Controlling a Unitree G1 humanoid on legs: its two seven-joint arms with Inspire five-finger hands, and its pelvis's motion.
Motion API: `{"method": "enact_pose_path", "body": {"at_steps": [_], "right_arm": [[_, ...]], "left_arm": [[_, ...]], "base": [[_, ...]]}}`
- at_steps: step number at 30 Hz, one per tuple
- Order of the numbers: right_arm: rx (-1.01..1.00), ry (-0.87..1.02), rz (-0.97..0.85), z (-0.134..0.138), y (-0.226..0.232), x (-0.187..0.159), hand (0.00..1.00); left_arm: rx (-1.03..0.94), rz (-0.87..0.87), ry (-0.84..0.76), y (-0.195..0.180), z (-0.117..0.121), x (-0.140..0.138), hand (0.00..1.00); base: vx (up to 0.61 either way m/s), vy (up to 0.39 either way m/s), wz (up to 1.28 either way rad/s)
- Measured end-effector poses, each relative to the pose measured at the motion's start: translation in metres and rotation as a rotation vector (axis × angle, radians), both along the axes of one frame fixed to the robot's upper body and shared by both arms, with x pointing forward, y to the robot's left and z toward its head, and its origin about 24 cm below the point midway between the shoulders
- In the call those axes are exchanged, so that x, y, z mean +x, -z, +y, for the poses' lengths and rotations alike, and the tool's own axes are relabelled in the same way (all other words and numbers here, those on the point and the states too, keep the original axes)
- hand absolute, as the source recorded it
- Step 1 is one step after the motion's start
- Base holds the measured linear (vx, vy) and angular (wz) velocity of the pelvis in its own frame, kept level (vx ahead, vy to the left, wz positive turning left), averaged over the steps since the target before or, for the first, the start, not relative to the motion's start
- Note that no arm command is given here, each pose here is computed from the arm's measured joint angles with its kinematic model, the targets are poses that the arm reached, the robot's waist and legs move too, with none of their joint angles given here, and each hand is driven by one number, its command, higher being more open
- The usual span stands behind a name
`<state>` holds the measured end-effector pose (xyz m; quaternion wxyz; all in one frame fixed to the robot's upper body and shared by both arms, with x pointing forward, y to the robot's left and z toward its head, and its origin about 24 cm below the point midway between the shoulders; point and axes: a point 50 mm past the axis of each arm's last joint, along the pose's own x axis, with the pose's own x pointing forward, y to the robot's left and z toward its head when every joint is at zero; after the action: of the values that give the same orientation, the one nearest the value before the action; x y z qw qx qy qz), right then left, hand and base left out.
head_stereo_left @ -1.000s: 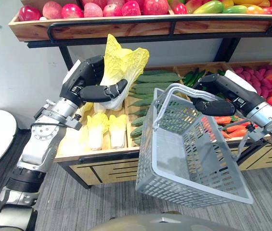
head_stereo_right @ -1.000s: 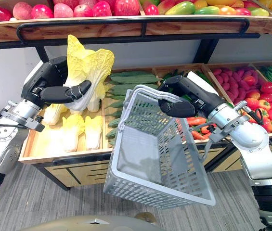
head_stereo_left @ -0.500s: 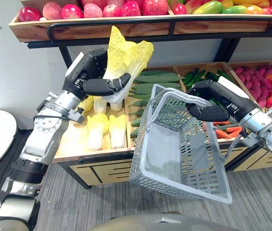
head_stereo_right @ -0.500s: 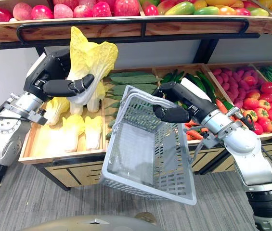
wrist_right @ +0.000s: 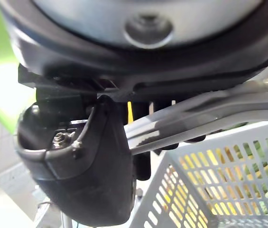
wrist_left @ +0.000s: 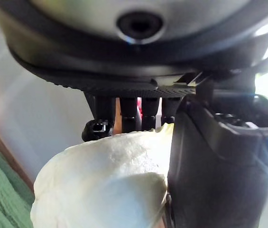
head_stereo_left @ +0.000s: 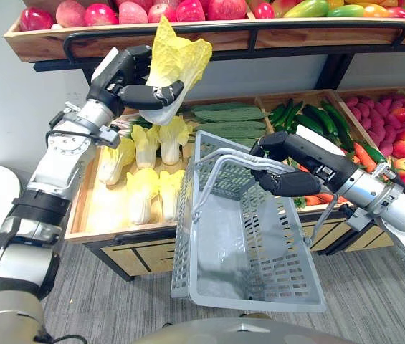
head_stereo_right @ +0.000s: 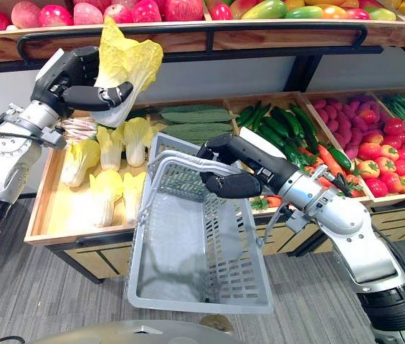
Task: Pick vegetable in the basket
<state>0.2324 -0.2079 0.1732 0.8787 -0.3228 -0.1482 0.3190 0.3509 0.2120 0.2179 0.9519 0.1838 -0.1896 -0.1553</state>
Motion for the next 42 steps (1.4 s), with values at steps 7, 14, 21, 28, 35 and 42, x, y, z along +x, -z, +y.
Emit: {"method": "enact_pose_path", "body": {"at_steps": [7, 14, 21, 28, 35, 42], "right_arm": [[0.008, -0.097, -0.008, 0.018, -0.005, -0.003, 0.0], [0.02, -0.14, -0.054, 0.025, -0.016, -0.002, 0.0], [0.018, -0.18, -0.077, 0.034, -0.021, -0.003, 0.0], [0.006, -0.231, -0.074, 0.044, -0.022, -0.003, 0.0], [-0.015, -0.275, -0.142, 0.053, -0.037, 0.0, 0.0], [-0.066, -0.311, -0.133, 0.059, -0.037, 0.0, 0.0]], "left_arm": [[0.059, 0.004, 0.068, -0.006, -0.026, 0.01, 0.0], [0.099, 0.009, 0.132, -0.01, -0.053, 0.019, 0.0], [0.221, 0.022, 0.217, -0.003, -0.083, 0.021, 0.0], [0.397, 0.037, 0.327, 0.004, -0.108, 0.018, 0.0], [0.579, 0.046, 0.544, 0.013, -0.136, -0.005, 0.0], [0.705, 0.067, 0.667, 0.017, -0.14, -0.02, 0.0]], "base": [[-0.01, -0.004, -0.06], [0.0, -0.006, -0.07], [0.0, -0.001, -0.01], [0.0, -0.002, -0.04], [0.01, -0.01, -0.09], [0.03, -0.015, -0.09]]}}
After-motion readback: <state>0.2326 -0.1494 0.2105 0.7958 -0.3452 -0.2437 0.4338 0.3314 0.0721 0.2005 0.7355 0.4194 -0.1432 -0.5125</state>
